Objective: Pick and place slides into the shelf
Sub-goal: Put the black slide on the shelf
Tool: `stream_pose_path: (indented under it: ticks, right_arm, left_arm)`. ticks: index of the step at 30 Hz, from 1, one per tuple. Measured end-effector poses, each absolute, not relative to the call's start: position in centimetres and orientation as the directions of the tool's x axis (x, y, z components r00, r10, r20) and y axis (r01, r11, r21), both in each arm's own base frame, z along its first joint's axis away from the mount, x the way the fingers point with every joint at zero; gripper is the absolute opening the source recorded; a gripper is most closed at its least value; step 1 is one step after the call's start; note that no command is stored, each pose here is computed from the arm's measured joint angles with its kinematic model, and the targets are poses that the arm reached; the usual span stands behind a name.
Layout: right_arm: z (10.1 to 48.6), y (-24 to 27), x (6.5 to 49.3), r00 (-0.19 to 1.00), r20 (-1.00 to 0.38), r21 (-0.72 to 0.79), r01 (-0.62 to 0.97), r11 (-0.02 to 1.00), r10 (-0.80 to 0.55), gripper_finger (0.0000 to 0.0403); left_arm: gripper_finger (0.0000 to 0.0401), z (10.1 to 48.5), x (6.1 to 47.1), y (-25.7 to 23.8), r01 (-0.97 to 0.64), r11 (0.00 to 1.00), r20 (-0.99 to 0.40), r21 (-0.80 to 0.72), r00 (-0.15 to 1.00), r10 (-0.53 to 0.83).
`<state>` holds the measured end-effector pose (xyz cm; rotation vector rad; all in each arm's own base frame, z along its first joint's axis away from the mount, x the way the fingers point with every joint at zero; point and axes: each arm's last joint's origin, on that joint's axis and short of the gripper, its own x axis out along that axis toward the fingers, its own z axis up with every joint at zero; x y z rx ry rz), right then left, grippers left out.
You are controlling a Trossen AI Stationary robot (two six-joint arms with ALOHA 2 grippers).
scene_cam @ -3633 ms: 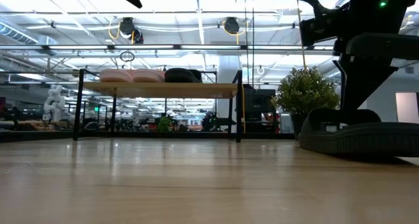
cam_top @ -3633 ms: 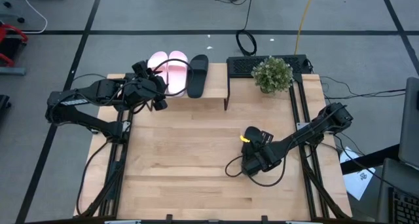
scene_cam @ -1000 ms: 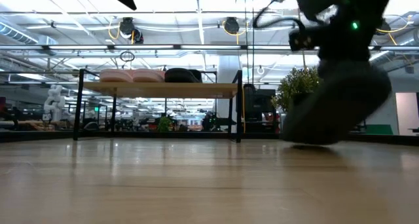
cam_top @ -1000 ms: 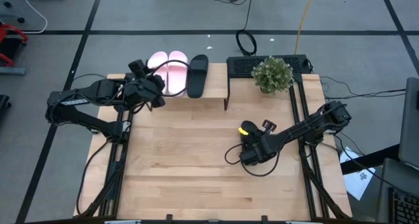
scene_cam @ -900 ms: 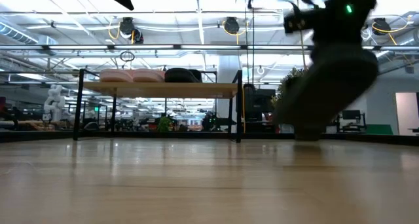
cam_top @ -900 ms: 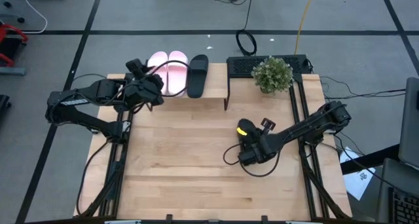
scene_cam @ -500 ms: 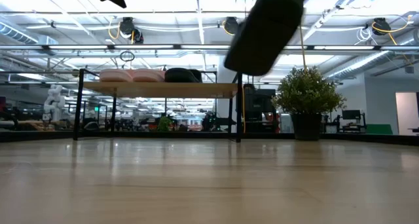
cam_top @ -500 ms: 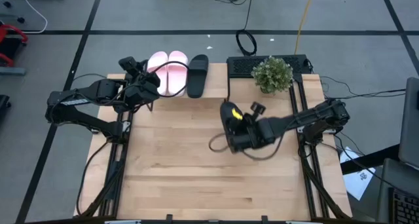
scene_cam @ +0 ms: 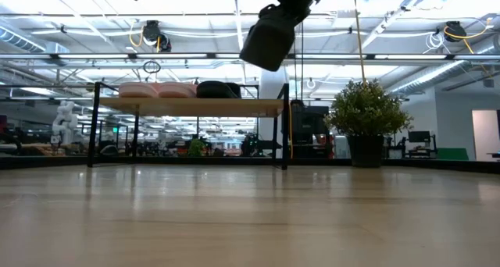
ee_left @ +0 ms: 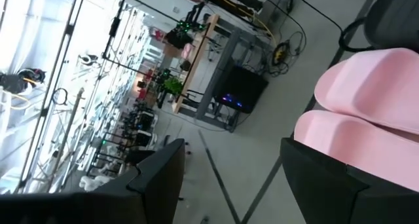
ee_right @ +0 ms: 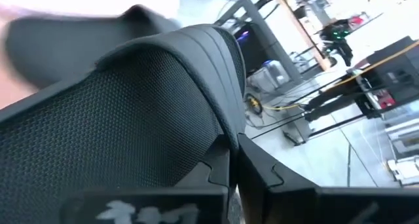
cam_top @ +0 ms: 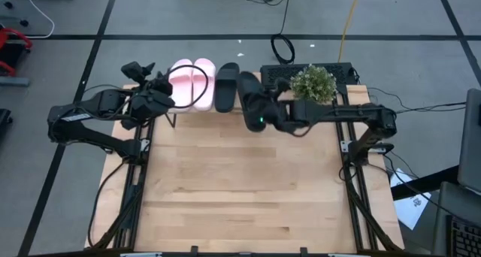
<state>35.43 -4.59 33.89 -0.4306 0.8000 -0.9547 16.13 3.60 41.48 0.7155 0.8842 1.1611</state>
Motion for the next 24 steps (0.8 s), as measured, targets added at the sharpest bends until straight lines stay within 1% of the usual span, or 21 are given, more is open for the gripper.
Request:
stream_pose_path:
  ticks: [4, 8, 12, 15, 17, 20, 24]
  right_arm:
    - [34.5, -6.9, 35.7, 0.324, -0.375, -0.621, 0.608, 0.494, -0.869, 0.0000]
    - [34.7, -8.4, 35.9, 0.329, -0.362, -0.583, 0.650, 0.487, -0.872, 0.0000]
    - [34.7, -9.9, 35.7, 0.332, -0.378, -0.560, 0.661, 0.499, -0.864, 0.0000]
    - [34.9, -10.9, 35.5, 0.313, -0.378, -0.568, 0.665, 0.485, -0.871, 0.0000]
    - [35.5, -11.5, 35.3, 0.314, -0.374, -0.560, 0.673, 0.482, -0.873, 0.0000]
    - [36.9, -12.2, 35.2, 0.348, -0.367, -0.520, 0.692, 0.501, -0.863, 0.0000]
    - [37.7, -13.0, 35.5, 0.343, -0.373, -0.515, 0.696, 0.500, -0.862, 0.0000]
  left_arm:
    - [0.0257, 41.7, 15.5, 3.6, -0.478, 0.257, -0.208, 0.840, 0.154, 0.966]
    - [0.0257, 41.9, 15.2, 3.5, -0.488, 0.256, -0.205, 0.834, 0.156, 0.966]
    - [0.0257, 41.9, 15.2, 3.5, -0.488, 0.256, -0.205, 0.834, 0.156, 0.966]
    - [0.0257, 41.9, 15.2, 3.5, -0.484, 0.256, -0.205, 0.837, 0.156, 0.966]
    - [0.0257, 41.9, 15.2, 3.5, -0.481, 0.256, -0.205, 0.839, 0.156, 0.966]
    - [0.0257, 41.9, 15.2, 3.5, -0.480, 0.256, -0.205, 0.839, 0.156, 0.966]
    - [0.0257, 41.9, 15.2, 3.5, -0.480, 0.256, -0.205, 0.839, 0.157, 0.966]
